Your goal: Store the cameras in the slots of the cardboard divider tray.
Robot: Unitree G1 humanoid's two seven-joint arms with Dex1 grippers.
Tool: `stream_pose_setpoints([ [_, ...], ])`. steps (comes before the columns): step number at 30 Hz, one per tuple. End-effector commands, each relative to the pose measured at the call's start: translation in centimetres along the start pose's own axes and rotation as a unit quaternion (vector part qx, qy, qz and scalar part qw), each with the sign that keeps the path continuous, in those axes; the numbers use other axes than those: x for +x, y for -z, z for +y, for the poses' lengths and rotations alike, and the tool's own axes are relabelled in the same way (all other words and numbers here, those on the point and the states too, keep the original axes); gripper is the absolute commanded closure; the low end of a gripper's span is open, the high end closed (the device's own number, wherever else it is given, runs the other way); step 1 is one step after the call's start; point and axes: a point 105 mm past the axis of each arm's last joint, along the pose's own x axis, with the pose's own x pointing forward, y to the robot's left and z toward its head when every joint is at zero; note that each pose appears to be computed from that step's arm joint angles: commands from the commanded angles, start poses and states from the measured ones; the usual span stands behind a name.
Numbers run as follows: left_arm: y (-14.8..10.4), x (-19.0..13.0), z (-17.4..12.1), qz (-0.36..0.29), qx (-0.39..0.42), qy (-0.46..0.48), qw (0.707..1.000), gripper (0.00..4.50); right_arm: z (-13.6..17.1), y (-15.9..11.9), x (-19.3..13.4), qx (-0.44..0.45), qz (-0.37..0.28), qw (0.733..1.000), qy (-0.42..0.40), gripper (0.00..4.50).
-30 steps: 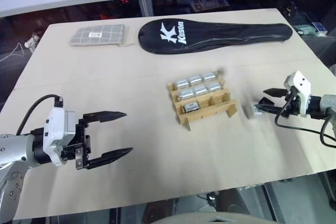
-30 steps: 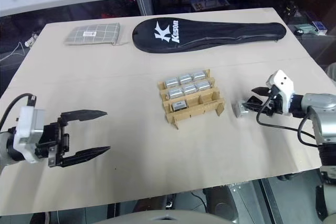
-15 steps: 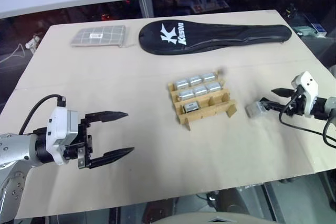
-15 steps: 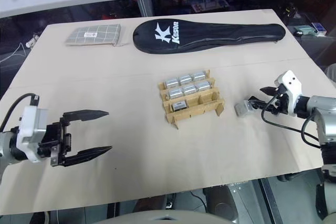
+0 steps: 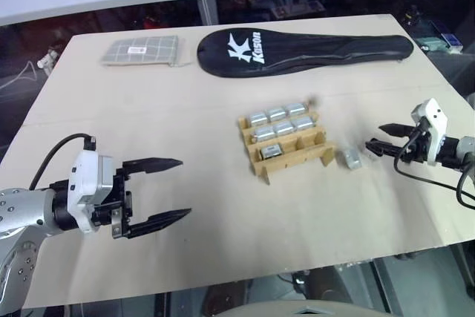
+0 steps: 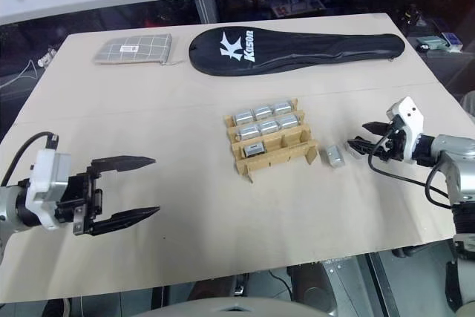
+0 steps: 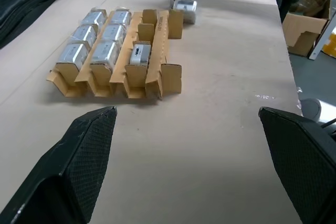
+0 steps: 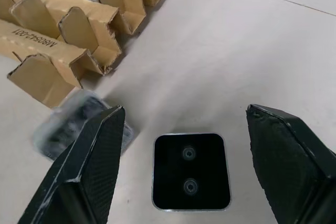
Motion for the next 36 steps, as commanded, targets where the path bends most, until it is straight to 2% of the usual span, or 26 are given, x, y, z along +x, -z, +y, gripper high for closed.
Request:
stream_pose_setpoints([
  [1,-0.6,0.2,-0.1,0.0,0.016,0.006,1.0,0.0,-0.7,-0.7,-1.3,-0.024,-0.002,1.0,0.02,0.87],
  [17,-0.6,0.2,0.0,0.0,0.016,0.006,1.0,0.0,-1.0,2.5,-0.5,-0.054,0.054,0.997,0.025,0.87],
  [21,-0.6,0.1,0.0,0.001,0.016,0.004,1.0,0.0,-0.8,2.8,-0.3,-0.047,0.056,0.997,0.015,0.87],
  [28,-0.5,0.1,0.0,0.0,0.016,0.003,1.0,0.0,-0.4,1.4,-0.2,-0.031,0.02,0.999,0.009,0.87],
  [36,-0.5,0.2,0.0,-0.002,0.016,0.005,1.0,0.0,-0.2,2.2,-0.3,-0.034,0.042,0.999,0.007,0.87],
])
